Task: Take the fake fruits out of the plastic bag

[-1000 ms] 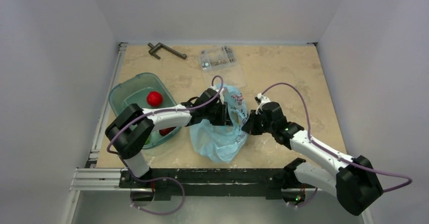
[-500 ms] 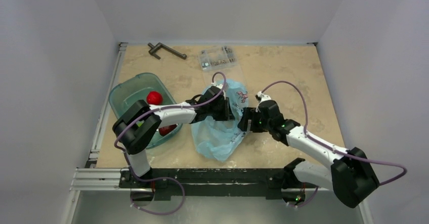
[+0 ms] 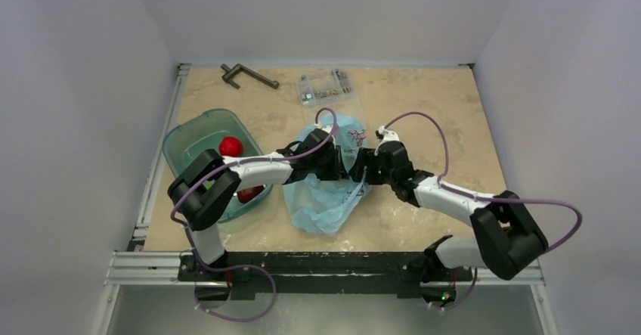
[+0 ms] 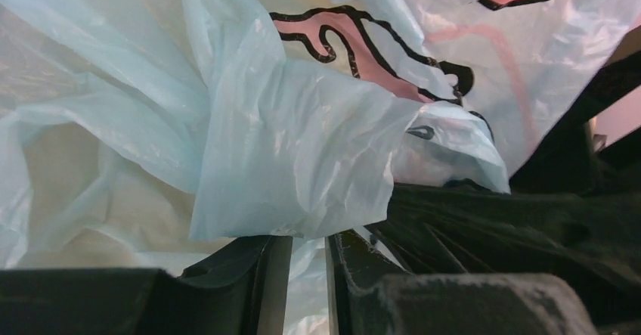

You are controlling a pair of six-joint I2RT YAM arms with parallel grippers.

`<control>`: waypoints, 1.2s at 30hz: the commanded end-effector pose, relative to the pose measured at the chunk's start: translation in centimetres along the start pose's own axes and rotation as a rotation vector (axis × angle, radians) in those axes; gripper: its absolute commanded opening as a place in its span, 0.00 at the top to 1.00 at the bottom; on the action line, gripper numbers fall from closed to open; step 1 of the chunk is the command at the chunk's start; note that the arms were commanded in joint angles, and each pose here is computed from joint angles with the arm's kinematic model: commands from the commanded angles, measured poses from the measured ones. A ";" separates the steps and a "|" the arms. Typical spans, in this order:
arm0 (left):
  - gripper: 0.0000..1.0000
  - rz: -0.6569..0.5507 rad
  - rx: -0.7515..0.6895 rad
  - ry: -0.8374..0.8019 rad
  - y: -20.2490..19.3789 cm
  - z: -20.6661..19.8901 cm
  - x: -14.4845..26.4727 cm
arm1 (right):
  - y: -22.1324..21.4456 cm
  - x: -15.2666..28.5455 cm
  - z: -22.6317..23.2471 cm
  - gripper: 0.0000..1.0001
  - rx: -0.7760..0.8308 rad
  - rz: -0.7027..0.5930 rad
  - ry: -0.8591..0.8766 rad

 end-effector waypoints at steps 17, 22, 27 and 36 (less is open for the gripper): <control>0.75 -0.047 0.000 -0.087 1.5 -1.7 1.7 | -2.4 -0.3 -0.2 1.00 0.040 -0.057 0.299; 0.80 -0.078 -0.017 -0.069 2.3 -1.8 0.9 | -3.1 -0.1 -0.4 1.00 0.016 -0.036 0.327; 0.81 -0.080 -0.013 -0.047 3.0 -1.7 -0.7 | -3.5 -0.2 -0.5 1.00 0.013 -0.026 0.334; 0.80 -0.078 0.022 0.085 3.1 0.3 -2.8 | -3.4 0.3 -0.5 1.00 0.009 -0.038 0.330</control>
Point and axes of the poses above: each gripper's point midway between its finger pads, its own x axis back along the fingers, its own z axis along the line the jaws close on, y = z × x, the point moved 10 cm from there along x, back along the fingers, and after that the axes turned 7 degrees about -x, right-handed, at the moved point
